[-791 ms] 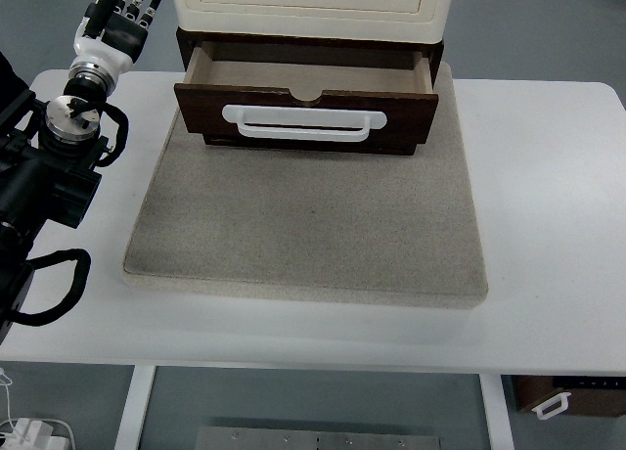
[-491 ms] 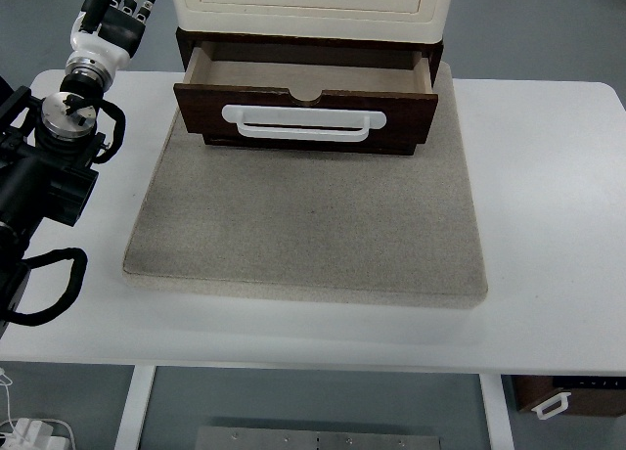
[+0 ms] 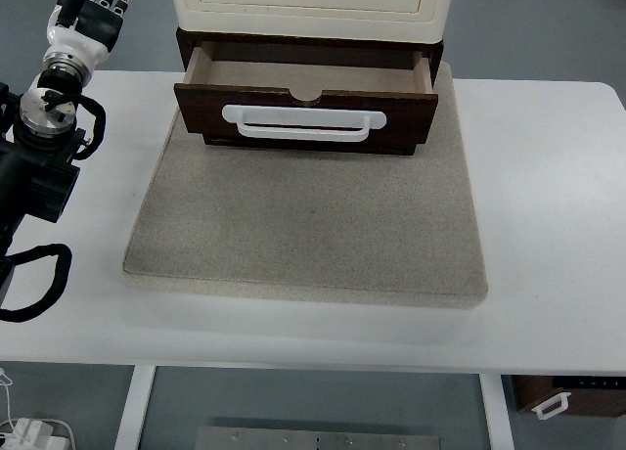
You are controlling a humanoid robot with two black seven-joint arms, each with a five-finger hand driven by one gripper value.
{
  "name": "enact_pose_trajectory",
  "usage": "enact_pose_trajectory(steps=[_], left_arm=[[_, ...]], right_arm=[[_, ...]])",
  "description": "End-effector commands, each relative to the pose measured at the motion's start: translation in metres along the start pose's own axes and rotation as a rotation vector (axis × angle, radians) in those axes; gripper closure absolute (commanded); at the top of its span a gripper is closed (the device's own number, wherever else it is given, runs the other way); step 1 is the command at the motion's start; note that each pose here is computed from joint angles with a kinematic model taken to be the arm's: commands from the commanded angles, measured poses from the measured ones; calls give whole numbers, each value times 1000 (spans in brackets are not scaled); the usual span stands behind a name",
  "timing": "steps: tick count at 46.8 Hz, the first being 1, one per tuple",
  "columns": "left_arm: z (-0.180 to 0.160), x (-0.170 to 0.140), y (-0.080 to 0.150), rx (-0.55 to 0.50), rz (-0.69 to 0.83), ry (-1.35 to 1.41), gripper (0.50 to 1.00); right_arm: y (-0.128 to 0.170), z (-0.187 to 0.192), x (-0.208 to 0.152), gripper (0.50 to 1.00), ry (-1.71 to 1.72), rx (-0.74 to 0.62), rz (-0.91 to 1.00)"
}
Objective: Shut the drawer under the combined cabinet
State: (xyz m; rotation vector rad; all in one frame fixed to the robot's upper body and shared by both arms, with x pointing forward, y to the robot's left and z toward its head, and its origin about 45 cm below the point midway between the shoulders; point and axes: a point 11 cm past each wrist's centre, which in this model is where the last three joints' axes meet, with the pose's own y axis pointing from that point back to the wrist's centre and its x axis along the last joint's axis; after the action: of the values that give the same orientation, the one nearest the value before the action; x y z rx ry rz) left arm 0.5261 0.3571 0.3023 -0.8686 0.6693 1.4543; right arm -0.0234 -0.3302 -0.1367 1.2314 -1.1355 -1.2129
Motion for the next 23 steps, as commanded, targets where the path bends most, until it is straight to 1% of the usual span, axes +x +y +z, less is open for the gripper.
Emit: enact_pose_trajectory(steps=[1, 9, 23], left_arm=[[5, -3, -2, -9, -8, -4, 500], [27, -11, -3, -42, -47, -17, 500], [93, -64, -3, -156, -217, -80, 500]], right_arm=[[0, 0, 0, 548, 0, 0, 0], [0, 0, -1, 548, 0, 0, -2], [0, 0, 0, 548, 0, 0, 0]])
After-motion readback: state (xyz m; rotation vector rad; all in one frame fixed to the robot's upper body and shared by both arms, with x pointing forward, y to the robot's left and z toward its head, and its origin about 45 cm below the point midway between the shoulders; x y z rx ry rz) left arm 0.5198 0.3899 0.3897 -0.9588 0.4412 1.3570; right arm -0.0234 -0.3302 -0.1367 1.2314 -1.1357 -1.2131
